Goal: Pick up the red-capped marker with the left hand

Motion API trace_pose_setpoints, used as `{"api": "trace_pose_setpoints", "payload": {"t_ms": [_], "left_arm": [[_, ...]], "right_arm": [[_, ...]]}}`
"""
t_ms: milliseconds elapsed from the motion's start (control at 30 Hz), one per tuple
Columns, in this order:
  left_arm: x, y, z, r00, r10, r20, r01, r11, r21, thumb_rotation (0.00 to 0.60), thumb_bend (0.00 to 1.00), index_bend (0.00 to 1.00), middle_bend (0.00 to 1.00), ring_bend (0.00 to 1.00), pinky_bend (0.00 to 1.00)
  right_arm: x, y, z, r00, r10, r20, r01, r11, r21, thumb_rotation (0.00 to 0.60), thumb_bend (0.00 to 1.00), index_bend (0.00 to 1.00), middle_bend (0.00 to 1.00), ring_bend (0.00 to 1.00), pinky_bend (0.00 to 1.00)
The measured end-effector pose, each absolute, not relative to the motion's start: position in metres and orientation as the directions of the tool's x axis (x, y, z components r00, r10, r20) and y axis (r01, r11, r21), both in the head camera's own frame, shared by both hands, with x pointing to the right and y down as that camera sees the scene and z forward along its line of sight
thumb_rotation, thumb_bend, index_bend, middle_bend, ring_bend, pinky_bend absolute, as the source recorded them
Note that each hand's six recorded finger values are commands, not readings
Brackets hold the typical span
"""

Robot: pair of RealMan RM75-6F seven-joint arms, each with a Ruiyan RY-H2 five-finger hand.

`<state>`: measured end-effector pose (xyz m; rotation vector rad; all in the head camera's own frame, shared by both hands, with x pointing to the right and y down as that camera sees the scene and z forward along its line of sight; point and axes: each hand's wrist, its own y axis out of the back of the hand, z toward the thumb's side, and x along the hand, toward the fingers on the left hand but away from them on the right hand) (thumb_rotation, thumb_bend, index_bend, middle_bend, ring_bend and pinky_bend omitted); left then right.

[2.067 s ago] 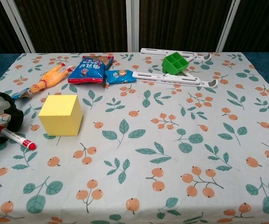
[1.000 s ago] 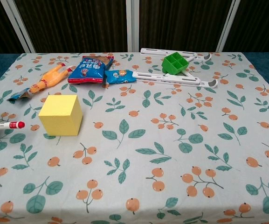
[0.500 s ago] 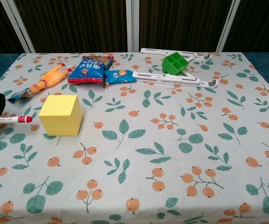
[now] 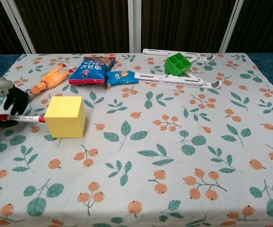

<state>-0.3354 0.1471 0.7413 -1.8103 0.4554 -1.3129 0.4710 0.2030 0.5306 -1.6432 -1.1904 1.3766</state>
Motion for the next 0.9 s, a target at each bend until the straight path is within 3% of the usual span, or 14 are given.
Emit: {"api": "trace_pose_setpoints", "payload": {"t_ms": [900], "left_arm": [[-0.249, 0.120, 0.754, 0.439, -0.641, 0.630, 0.189, -0.619, -0.762, 0.600, 0.46, 0.69, 0.74, 0.58, 0.75]], "right_arm": [[0.473, 0.203, 0.532, 0.024, 0.932, -0.362, 0.220, -0.358, -0.908, 0.600, 0.18, 0.01, 0.10, 0.00, 0.00]]}}
